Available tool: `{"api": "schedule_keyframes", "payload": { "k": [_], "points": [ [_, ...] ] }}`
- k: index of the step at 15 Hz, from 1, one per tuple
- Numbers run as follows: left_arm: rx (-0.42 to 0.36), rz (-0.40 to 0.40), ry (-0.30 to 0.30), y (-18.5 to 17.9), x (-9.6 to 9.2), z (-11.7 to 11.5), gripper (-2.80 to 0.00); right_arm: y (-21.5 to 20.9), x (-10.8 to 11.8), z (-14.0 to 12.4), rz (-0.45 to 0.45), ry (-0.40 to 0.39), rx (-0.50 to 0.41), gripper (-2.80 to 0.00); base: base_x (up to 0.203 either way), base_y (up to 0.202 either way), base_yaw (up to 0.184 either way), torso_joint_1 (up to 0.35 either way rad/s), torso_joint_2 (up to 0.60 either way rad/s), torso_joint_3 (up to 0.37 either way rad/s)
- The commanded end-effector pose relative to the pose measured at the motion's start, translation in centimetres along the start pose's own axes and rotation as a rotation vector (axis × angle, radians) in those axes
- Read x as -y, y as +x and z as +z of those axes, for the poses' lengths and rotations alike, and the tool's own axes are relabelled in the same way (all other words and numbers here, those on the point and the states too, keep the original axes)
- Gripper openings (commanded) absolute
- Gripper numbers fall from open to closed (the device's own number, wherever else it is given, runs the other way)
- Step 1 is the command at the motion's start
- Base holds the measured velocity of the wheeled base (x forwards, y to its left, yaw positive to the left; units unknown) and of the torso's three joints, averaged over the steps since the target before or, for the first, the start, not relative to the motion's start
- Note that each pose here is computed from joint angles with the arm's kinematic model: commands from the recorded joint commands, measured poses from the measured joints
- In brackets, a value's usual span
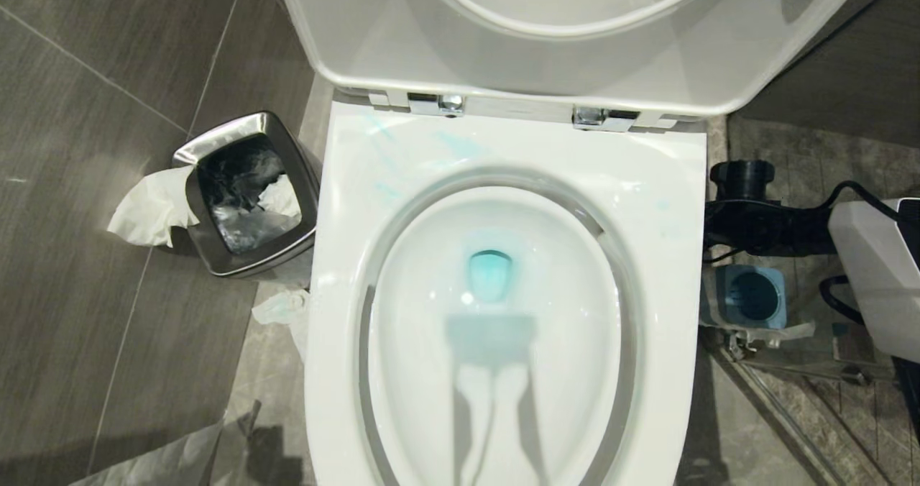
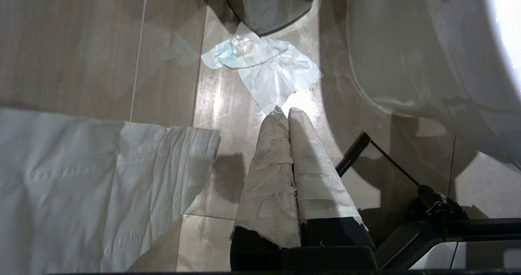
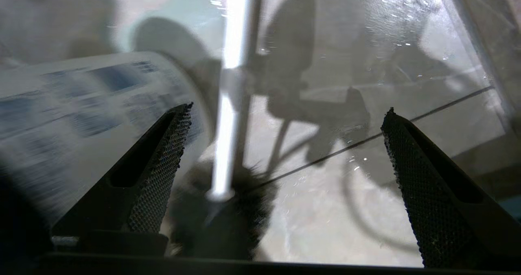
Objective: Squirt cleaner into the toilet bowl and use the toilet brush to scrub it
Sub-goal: Put the toilet brush back
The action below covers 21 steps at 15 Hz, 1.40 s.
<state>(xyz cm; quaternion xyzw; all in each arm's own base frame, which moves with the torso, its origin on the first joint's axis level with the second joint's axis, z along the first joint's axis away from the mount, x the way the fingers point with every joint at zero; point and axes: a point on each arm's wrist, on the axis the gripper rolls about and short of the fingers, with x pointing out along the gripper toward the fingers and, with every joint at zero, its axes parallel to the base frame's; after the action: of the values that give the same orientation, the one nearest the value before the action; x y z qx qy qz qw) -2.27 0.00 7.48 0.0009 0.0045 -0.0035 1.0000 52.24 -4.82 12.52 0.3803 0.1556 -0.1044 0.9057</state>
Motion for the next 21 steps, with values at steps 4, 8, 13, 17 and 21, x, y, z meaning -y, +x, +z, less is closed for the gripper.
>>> {"api": "schedule_keyframes", "payload": {
  "k": [4, 8, 13, 17, 21],
  "points": [
    [-0.003, -0.001, -0.002, 0.0, 0.0, 0.0, -2.8, -0.4, -0.8, 0.7, 0.048, 0.002, 0.039, 0.0, 0.0, 0.0, 0.0, 0.002, 0.0, -0.198],
    [-0.003, -0.001, -0.003, 0.0, 0.0, 0.0, -2.8, -1.0, -1.9, 1.8, 0.133, -0.002, 0.096, 0.0, 0.0, 0.0, 0.0, 0.004, 0.0, -0.094],
    [-0.003, -0.001, -0.002, 0.0, 0.0, 0.0, -2.8, -2.0, -3.5, 2.5, 0.223, -0.01, 0.122, 0.0, 0.0, 0.0, 0.0, 0.0, 0.0, 0.0],
    [-0.003, -0.001, -0.003, 0.0, 0.0, 0.0, -2.8, -1.3, -3.4, 1.4, 0.214, -0.014, 0.097, 0.0, 0.0, 0.0, 0.0, 0.0, 0.0, 0.0],
    [-0.003, -0.001, -0.003, 0.0, 0.0, 0.0, -2.8, 0.2, -2.1, -0.4, 0.131, -0.009, 0.083, 0.0, 0.0, 0.0, 0.0, 0.0, 0.0, 0.0]
  ]
}}
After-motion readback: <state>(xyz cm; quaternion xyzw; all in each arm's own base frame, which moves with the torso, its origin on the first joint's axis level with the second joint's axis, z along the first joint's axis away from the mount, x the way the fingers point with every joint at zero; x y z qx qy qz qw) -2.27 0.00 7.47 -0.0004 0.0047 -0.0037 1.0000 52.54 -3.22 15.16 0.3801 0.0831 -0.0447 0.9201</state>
